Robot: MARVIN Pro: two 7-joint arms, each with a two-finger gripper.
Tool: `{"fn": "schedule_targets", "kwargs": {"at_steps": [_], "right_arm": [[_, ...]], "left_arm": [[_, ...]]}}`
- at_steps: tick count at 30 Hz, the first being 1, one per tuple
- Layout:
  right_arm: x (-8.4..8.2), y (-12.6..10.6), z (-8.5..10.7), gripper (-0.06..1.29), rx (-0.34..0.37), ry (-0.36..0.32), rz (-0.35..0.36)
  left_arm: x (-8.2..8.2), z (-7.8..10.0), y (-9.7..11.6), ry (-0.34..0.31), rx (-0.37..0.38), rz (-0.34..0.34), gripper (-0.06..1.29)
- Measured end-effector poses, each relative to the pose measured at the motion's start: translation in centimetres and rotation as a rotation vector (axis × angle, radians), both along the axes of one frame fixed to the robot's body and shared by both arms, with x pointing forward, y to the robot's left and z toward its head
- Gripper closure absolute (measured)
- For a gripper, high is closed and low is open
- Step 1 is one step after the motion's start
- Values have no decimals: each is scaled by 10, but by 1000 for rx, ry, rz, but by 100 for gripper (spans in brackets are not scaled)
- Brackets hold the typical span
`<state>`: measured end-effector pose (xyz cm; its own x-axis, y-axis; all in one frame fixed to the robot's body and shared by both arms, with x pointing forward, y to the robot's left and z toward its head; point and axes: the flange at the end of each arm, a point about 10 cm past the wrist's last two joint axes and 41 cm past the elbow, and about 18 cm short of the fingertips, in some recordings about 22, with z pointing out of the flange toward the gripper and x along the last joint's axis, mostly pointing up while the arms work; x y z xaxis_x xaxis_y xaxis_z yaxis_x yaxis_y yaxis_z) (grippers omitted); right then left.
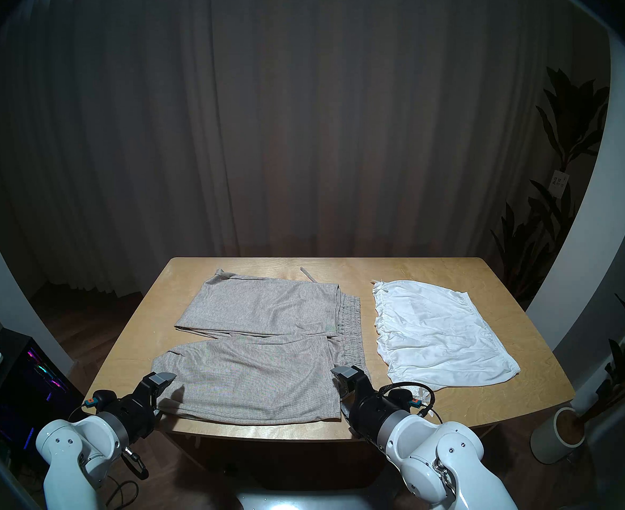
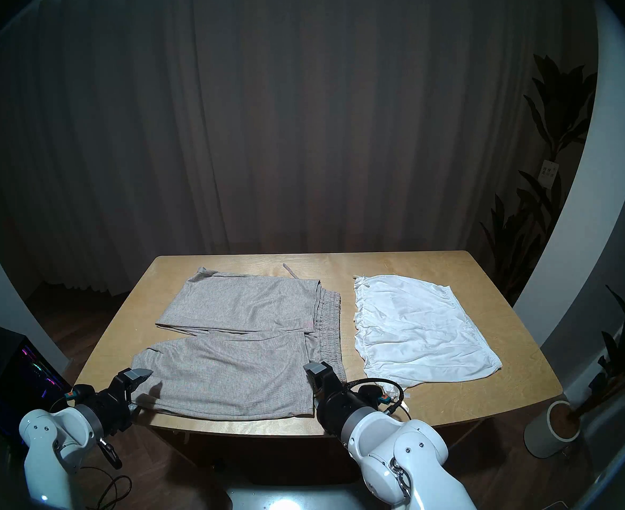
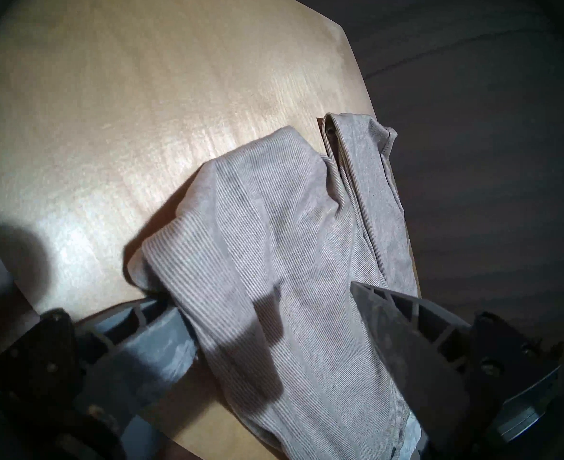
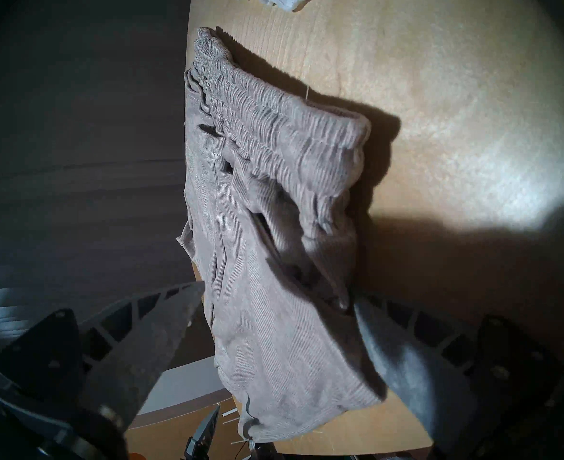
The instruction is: Fold pants twice and stack them
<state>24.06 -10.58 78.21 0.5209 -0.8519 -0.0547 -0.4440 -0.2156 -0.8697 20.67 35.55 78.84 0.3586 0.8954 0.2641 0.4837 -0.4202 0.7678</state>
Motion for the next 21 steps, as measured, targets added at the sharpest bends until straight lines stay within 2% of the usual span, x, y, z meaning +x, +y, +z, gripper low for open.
{"fn": "schedule_targets", "kwargs": {"at_steps": [13, 15, 18, 21], "right_arm": [[16, 8, -2, 10, 0, 20, -24], [15, 8, -6, 15, -7, 34, -26], [15, 8, -9, 33, -14, 43, -27], [15, 8, -9, 59, -17, 43, -27]], "left_arm": [[0, -3, 4, -17, -8, -28, 12], [-1, -4, 5, -20, -9, -33, 13], [-1, -4, 6, -24, -9, -38, 15], [-1, -4, 6, -23, -6, -43, 15]]}}
